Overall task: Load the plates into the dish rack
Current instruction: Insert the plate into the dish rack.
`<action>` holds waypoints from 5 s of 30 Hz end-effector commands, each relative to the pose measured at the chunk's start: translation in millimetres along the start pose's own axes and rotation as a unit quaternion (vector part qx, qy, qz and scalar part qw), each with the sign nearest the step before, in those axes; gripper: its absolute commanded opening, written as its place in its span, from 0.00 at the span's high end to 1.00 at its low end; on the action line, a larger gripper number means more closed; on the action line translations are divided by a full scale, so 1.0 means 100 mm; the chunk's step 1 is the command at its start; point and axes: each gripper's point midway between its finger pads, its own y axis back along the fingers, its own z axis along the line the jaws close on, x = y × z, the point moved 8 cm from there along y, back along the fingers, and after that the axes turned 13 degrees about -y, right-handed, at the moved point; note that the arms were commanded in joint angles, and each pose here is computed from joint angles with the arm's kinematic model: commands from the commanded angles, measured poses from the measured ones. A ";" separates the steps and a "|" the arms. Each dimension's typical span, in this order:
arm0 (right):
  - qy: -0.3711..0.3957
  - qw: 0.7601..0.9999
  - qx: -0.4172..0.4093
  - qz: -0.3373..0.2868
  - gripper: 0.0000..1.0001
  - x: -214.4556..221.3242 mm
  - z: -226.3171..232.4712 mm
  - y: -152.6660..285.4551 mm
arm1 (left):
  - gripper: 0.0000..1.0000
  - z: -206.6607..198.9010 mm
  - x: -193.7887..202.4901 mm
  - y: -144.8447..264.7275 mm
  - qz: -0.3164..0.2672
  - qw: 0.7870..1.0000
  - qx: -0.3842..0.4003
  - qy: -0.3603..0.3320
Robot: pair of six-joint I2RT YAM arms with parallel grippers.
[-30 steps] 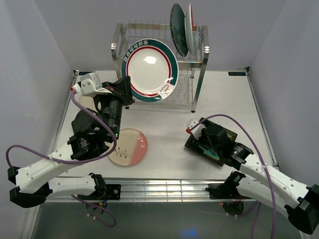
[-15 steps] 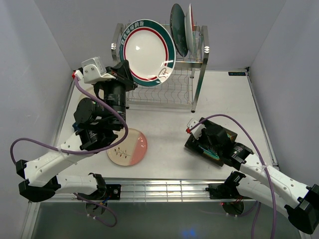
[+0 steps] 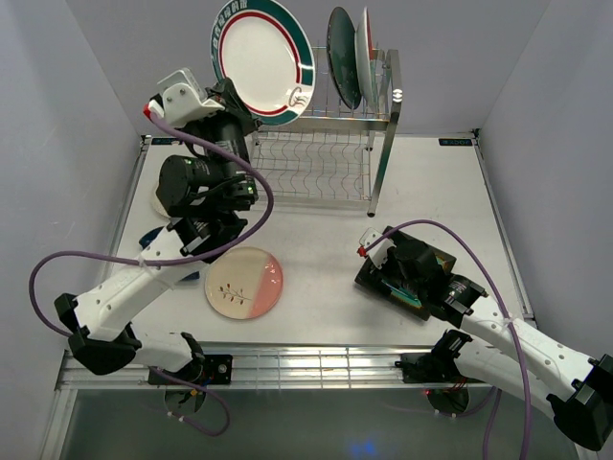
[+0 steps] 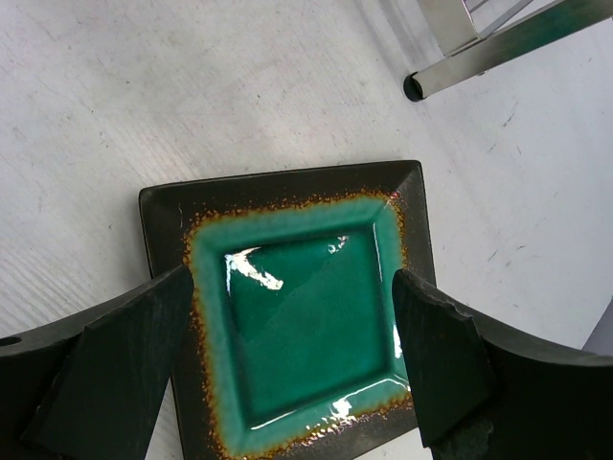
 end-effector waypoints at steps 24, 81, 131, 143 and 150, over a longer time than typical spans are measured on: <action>-0.012 0.999 0.015 -0.033 0.10 -0.09 -0.02 0.05 | 1.00 -0.51 0.41 -0.86 -0.053 0.992 -0.073 -0.086; -0.006 0.999 0.009 -0.034 0.10 -0.10 0.01 0.04 | 1.00 -1.23 0.86 -0.86 -0.018 0.999 0.004 -0.041; -0.005 0.999 0.007 -0.038 0.10 -0.11 0.02 0.06 | 0.82 -1.51 1.37 -0.71 -0.085 0.982 0.023 -0.166; -0.005 0.999 0.007 -0.036 0.10 -0.11 0.03 0.05 | 0.55 -1.47 1.27 -0.71 -0.076 0.986 0.028 -0.143; -0.004 0.999 0.007 -0.036 0.10 -0.10 0.03 0.05 | 0.51 -1.42 1.18 -0.80 -0.052 0.991 0.044 -0.114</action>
